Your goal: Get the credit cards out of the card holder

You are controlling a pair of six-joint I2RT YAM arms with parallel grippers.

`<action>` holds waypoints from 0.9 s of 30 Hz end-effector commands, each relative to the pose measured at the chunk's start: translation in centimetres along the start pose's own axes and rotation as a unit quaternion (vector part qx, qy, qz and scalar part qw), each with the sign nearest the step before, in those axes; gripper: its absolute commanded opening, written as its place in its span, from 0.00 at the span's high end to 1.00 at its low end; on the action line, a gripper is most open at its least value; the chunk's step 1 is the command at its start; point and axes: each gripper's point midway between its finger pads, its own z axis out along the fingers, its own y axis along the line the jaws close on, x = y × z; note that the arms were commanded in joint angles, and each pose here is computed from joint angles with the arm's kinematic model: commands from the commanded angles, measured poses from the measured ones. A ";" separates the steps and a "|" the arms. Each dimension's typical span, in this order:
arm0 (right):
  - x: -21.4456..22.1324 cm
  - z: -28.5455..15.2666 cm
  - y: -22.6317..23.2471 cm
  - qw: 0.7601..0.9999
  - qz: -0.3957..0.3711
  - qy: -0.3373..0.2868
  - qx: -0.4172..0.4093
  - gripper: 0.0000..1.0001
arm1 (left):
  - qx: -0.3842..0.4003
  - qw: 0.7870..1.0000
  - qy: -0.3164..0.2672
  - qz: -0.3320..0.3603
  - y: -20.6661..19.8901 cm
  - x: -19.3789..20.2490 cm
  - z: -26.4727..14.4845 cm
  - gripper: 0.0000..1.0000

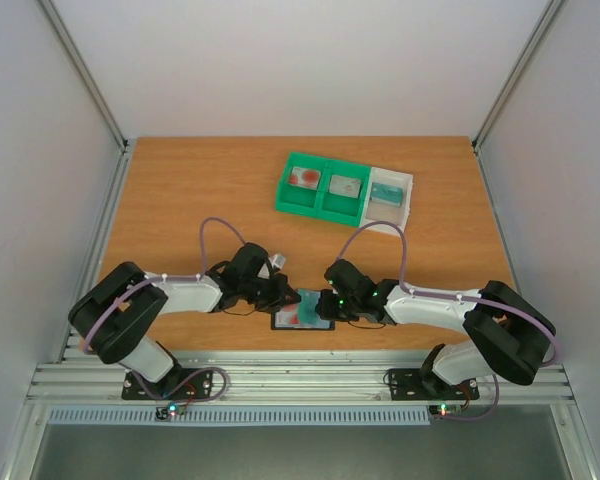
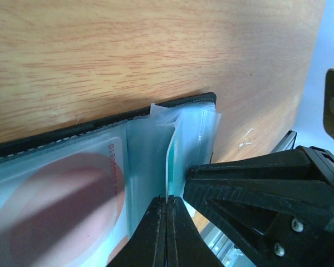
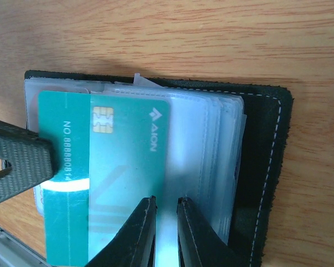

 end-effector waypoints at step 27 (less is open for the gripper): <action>-2.2 -8.8 9.7 0.972 0.048 -0.041 -0.227 0.48 | 0.083 0.981 -0.173 0.035 -7.5 -1.4 -12.1 1.00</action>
